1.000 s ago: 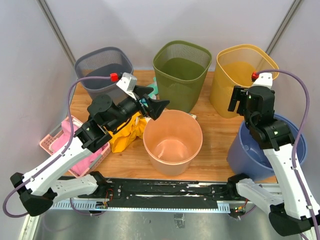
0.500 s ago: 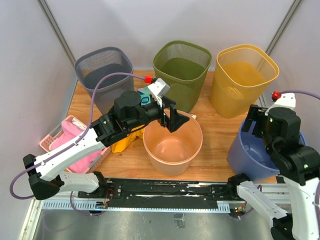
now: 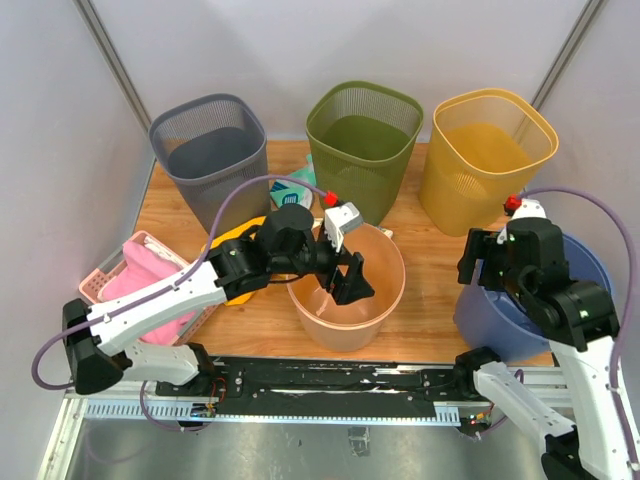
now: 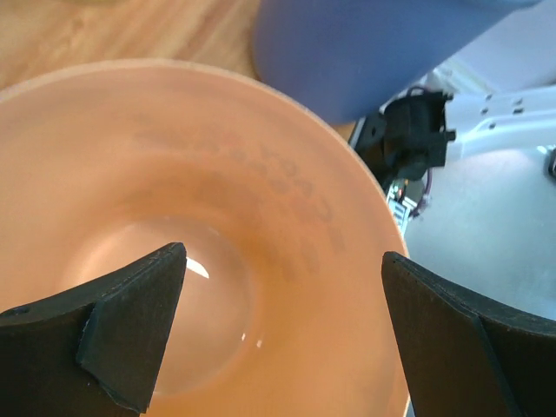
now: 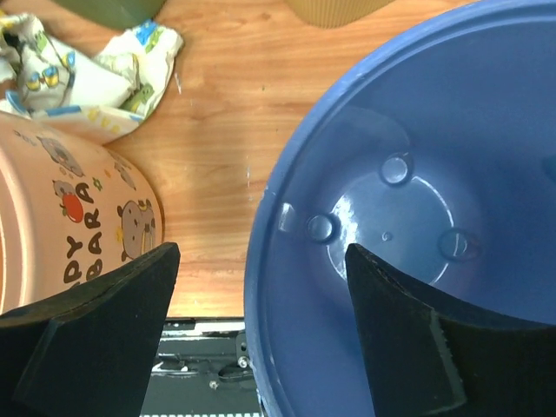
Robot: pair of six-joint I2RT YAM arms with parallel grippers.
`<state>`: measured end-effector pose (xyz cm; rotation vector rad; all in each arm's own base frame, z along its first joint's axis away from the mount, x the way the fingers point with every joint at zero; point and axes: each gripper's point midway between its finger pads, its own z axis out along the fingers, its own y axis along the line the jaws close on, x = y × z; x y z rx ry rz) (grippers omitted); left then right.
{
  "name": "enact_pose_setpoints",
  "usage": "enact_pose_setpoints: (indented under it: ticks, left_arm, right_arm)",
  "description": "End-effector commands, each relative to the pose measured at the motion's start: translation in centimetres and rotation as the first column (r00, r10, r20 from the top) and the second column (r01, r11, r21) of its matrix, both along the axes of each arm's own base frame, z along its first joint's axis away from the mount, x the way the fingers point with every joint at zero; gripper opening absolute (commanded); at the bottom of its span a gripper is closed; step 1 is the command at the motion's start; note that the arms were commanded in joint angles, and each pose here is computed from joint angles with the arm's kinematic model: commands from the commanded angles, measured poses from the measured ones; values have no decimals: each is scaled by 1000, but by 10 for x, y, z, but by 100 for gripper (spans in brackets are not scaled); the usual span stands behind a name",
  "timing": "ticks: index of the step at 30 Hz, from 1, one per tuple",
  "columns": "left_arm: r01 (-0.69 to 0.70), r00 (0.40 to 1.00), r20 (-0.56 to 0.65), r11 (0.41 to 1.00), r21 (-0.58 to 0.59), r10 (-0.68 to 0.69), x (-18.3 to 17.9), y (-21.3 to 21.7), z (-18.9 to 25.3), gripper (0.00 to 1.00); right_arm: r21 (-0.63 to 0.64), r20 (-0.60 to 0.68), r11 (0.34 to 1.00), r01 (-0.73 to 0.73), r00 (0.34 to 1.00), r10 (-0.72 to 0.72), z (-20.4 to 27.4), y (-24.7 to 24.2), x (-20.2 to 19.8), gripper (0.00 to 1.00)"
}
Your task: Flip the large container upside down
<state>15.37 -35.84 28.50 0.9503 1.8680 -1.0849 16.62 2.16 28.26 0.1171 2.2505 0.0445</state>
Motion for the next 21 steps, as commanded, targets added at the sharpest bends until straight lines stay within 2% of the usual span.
enact_pose_setpoints:
  ticks: [1,5,11,15,21]
  left_arm:
    - [21,997,-80,996,82,-14,-9,-1,-30,99]
    - [-89,990,-86,963,254,115,13,8,-64,99]
    - [-252,957,-34,885,391,288,42,23,-90,99]
    - [-396,905,78,760,516,418,63,54,-100,99]
    - [-533,810,223,525,663,542,69,116,-114,99]
  right_arm:
    - [15,-66,999,-38,997,39,-21,12,3,79]
    - [8,-67,1000,-23,997,23,-29,11,9,79]
    - [1,-79,1000,-20,997,20,-35,11,11,79]
    - [-8,-75,1000,-18,997,17,-37,10,12,79]
    - [-44,-72,999,-30,997,26,-37,7,16,81]
